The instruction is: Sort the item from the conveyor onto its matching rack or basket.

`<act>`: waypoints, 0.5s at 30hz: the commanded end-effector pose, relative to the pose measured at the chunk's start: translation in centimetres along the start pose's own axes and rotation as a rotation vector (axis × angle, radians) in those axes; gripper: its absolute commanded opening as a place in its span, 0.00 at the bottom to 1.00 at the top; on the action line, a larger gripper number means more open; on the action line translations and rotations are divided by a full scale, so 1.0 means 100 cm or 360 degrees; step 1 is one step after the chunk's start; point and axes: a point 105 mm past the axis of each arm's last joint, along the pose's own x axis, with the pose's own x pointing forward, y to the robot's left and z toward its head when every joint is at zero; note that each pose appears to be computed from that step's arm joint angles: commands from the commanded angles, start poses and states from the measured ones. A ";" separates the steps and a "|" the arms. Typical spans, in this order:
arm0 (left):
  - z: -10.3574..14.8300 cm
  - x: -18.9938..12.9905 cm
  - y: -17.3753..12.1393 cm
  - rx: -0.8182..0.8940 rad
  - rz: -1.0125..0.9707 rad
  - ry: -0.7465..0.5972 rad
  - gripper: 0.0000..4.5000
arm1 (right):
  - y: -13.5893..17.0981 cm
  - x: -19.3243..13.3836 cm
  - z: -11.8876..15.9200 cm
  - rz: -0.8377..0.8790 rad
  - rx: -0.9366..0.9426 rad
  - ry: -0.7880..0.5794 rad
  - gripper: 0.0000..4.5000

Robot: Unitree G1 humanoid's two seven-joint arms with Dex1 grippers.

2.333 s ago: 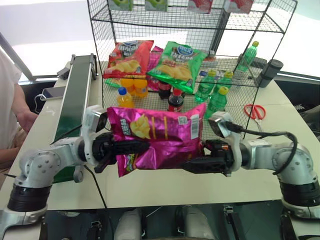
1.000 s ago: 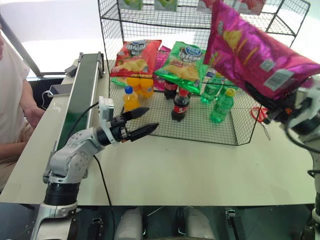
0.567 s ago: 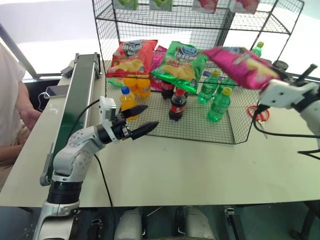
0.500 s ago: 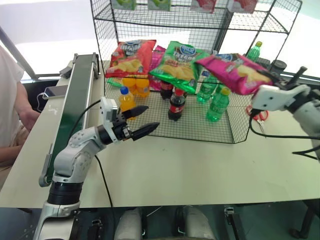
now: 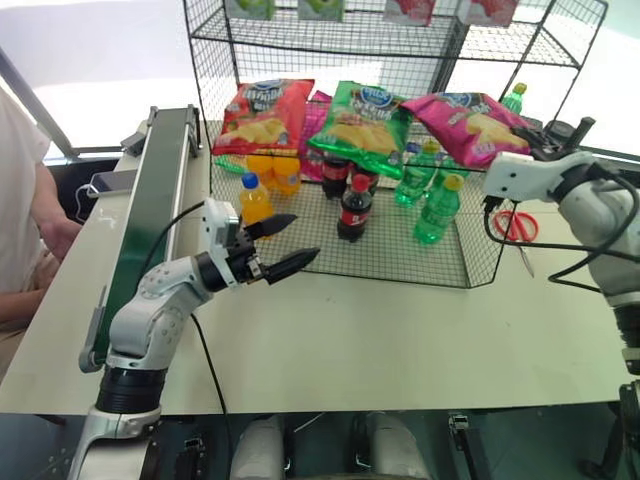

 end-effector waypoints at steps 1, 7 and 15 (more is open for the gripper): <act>0.011 0.005 -0.007 0.0096 -0.0045 -0.0039 1.00 | -0.018 0.003 -0.009 -0.0136 0.0071 0.0101 0.02; 0.011 0.004 -0.007 0.0104 -0.0037 -0.0030 1.00 | -0.015 0.006 -0.016 -0.0156 0.0178 0.0164 0.02; 0.013 0.004 -0.007 0.0117 -0.0021 -0.0042 1.00 | -0.009 0.010 -0.015 -0.0091 0.0193 0.0157 0.26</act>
